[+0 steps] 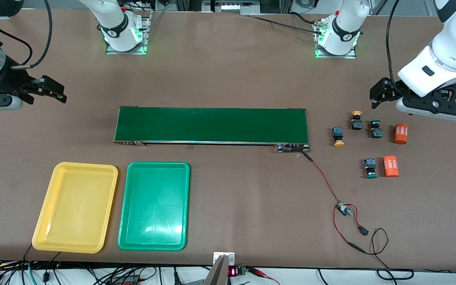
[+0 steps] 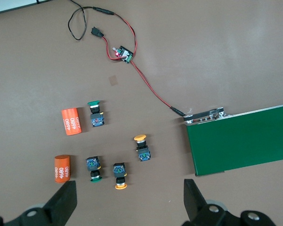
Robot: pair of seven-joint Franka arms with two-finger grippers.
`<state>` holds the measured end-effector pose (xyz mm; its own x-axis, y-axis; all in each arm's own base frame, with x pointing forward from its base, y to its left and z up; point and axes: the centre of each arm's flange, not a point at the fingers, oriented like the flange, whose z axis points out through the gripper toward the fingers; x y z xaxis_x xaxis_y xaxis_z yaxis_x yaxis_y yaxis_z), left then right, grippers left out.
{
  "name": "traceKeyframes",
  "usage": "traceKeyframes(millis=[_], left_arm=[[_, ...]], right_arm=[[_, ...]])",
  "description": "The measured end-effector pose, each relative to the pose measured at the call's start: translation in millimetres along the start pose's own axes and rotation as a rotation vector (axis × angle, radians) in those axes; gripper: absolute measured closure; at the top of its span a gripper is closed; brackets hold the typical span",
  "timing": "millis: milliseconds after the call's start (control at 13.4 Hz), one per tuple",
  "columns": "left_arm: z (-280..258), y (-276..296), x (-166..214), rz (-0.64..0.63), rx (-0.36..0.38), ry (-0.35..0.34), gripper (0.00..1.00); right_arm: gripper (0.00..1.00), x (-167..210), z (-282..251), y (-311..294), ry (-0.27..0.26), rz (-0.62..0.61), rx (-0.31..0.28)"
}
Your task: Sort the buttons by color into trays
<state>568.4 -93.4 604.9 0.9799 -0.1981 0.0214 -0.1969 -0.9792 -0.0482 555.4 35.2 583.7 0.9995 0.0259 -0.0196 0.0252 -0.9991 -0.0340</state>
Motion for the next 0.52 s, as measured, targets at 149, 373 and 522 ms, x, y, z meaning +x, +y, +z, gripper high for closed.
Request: traceKeyframes(millis=[149, 373, 522], left_arm=[[0.8, -0.9, 0.2, -0.001, 0.0, -0.002, 0.0], [6.7, -2.5, 2.4, -0.004, -0.001, -0.013, 0.0], [21.6, -5.8, 6.8, -0.013, -0.004, -0.048, 0.0]], right_arm=[[0.0, 0.0, 0.0, 0.0, 0.0, 0.0, 0.0], [0.0, 0.0, 0.0, 0.0, 0.0, 0.0, 0.0], [0.0, 0.0, 0.0, 0.0, 0.0, 0.0, 0.0]])
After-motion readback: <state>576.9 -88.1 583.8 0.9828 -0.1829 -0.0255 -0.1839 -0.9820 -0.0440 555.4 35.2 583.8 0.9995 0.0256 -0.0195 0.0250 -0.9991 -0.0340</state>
